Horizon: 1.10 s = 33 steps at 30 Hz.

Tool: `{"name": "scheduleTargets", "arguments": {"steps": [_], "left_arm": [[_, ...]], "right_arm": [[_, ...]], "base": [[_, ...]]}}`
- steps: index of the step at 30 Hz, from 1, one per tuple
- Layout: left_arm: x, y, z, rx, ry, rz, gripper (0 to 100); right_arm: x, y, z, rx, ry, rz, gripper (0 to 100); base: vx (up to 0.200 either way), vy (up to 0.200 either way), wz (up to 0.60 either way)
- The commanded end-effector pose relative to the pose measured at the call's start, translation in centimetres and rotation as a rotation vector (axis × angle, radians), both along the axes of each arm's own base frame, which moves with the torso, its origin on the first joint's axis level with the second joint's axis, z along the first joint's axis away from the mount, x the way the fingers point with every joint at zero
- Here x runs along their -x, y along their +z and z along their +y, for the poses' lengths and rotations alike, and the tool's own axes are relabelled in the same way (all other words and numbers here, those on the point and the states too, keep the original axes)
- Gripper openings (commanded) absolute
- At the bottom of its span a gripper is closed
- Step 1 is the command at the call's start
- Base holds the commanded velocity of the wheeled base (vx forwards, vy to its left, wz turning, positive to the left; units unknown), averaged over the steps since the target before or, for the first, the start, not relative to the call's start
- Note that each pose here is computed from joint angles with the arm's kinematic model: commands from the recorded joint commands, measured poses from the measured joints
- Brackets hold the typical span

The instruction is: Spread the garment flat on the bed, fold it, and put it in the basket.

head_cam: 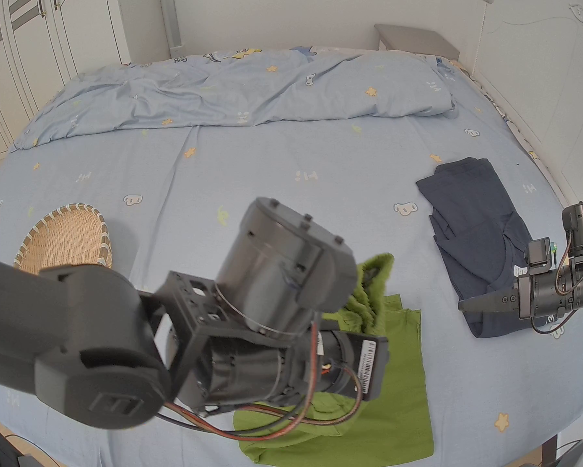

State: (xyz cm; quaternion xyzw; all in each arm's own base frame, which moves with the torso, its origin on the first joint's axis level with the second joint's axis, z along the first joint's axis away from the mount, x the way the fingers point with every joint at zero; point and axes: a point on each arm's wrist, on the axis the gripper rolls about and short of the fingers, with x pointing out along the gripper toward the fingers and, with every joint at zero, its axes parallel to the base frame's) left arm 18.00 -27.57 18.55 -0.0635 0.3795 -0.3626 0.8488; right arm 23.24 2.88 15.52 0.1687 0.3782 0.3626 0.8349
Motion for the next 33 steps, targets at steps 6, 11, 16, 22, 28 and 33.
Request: {"name": "scheduleTargets", "arguments": {"steps": [6,11,16,22,28,33], "left_arm": [[1.1,-3.8,-4.8,0.076,-0.042,0.045,100],[0.4,-3.3,-4.5,0.178,0.012,0.059,100],[-3.3,-2.0,1.2,0.2,0.162,0.066,100],[-7.6,-3.3,10.0,0.236,0.256,0.19,100],[-8.5,-6.9,13.5,0.218,0.311,0.307,100],[-9.7,-9.4,13.2,0.2,0.32,0.33,100]], "right_arm": [[-0.1,-0.2,0.0,-0.001,0.003,0.003,100],[0.0,-0.3,0.6,-0.001,0.025,0.009,100],[1.1,-0.5,3.1,0.001,0.136,0.022,100],[2.5,-1.6,7.0,0.027,0.299,0.059,100],[1.6,-4.4,9.5,0.083,0.357,0.129,100],[1.7,-6.6,10.7,0.109,0.397,0.165,100]], "base": [[0.0,0.0,0.0],[0.0,0.0,0.0],[0.0,0.0,0.0],[0.0,0.0,0.0],[0.0,0.0,0.0],[0.0,0.0,0.0]]}}
